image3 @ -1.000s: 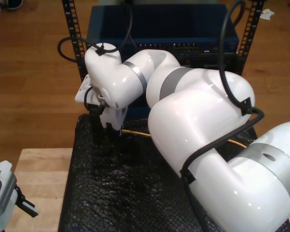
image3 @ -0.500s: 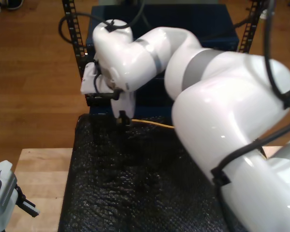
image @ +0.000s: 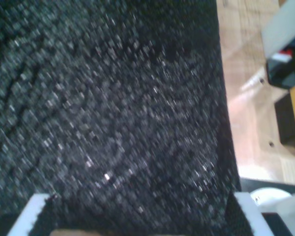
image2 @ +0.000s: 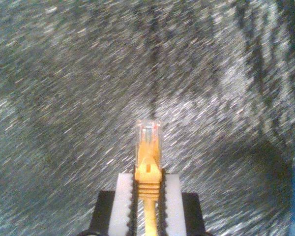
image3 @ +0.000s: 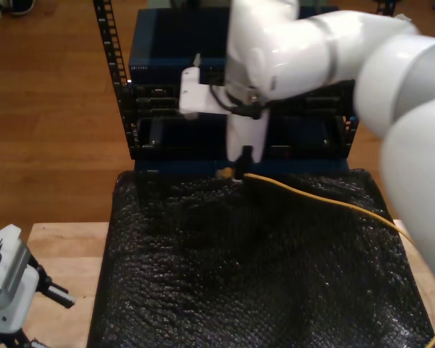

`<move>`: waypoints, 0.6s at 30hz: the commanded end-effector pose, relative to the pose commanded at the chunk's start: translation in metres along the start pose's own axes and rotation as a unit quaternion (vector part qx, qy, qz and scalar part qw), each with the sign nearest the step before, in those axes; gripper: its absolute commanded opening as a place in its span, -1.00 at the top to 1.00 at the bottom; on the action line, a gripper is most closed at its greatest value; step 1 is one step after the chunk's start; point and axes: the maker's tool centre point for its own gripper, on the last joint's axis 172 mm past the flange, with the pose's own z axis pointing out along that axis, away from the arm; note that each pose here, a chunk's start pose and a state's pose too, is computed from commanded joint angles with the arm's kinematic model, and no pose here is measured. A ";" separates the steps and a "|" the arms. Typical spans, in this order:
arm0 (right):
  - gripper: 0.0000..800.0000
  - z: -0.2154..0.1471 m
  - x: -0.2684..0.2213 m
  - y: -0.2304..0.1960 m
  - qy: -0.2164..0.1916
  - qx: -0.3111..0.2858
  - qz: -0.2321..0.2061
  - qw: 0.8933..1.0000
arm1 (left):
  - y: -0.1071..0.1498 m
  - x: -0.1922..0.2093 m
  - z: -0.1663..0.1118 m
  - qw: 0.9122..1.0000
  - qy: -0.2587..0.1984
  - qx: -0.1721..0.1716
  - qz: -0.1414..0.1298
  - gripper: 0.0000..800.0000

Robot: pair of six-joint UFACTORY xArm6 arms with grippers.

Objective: Grab the cable and plug it in

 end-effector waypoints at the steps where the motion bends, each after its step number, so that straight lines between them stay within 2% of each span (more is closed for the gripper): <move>1: 0.99 -0.002 -0.002 -0.005 0.000 -0.001 -0.002 1.000 | 0.000 0.006 0.002 1.000 0.007 -0.003 0.005 -1.00; 4: 0.99 -0.012 -0.011 -0.019 0.003 -0.005 -0.011 1.000 | 0.002 0.028 0.005 0.999 0.031 -0.015 0.019 -1.00; 7: 0.99 -0.021 -0.019 -0.031 0.006 -0.010 -0.011 1.000 | -0.002 0.044 0.002 0.998 0.049 -0.011 0.029 -1.00; 12: 0.99 -0.033 -0.032 -0.047 0.009 -0.009 -0.008 1.000 | -0.006 0.050 -0.004 0.998 0.050 -0.004 0.035 -1.00; 15: 0.99 -0.039 -0.027 -0.057 0.026 -0.002 -0.018 1.000 | -0.006 0.054 -0.009 0.998 0.049 -0.004 0.040 -1.00; 18: 0.99 -0.045 -0.030 -0.061 0.054 0.006 -0.006 0.999 | -0.008 0.063 -0.008 0.997 0.049 -0.012 0.051 -1.00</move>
